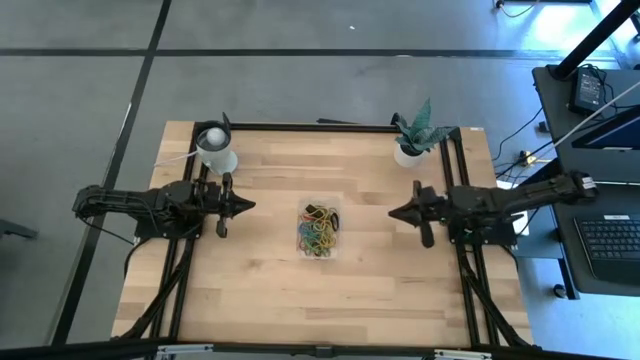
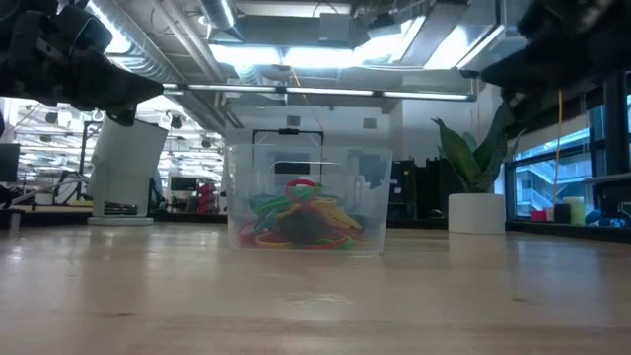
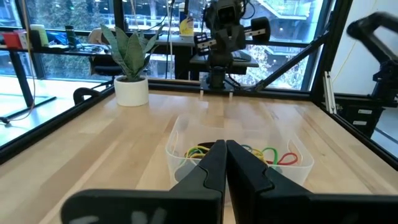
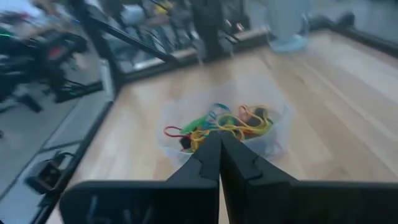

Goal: Pick and place rubber bands into bin
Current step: Return to Home Position

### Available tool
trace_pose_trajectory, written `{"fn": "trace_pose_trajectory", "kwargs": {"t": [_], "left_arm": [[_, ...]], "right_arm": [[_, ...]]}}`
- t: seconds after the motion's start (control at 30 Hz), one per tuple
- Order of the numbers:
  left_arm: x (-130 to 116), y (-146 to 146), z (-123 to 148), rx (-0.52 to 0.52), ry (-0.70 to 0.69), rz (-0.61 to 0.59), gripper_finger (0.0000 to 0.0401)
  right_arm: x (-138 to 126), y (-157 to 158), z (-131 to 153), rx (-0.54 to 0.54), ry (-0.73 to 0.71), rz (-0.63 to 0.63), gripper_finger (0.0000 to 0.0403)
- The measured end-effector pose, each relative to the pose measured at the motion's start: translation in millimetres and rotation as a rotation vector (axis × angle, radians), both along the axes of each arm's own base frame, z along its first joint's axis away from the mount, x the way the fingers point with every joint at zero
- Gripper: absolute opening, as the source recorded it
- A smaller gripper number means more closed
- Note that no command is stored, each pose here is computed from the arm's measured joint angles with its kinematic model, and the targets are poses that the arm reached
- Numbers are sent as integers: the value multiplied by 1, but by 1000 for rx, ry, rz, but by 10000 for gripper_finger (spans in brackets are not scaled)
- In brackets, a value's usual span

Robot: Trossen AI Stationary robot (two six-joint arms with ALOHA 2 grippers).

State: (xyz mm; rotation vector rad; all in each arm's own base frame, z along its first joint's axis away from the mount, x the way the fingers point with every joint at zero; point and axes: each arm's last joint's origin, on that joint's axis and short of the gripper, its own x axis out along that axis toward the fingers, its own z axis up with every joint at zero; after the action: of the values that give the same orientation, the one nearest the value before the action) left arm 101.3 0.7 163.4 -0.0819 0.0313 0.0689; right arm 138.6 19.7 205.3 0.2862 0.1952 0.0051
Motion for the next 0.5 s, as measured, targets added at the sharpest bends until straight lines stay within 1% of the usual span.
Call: {"fn": "trace_pose_trajectory", "kwargs": {"t": [0.17,0.27,0.33,0.43,0.5], "left_arm": [[0,0,0,0,0,0,6],[0,0,0,0,0,0,6],[0,0,0,0,0,-1,6],[0,0,0,0,0,0,6],[0,0,0,0,0,0,6]], "right_arm": [[-20,0,-15,-64,-186,121,3],[-27,0,-28,-64,-252,154,4],[-30,-1,-34,-63,-236,152,4],[-32,-3,-42,-85,-136,119,4],[-33,-3,-46,-77,-93,118,4]]}}
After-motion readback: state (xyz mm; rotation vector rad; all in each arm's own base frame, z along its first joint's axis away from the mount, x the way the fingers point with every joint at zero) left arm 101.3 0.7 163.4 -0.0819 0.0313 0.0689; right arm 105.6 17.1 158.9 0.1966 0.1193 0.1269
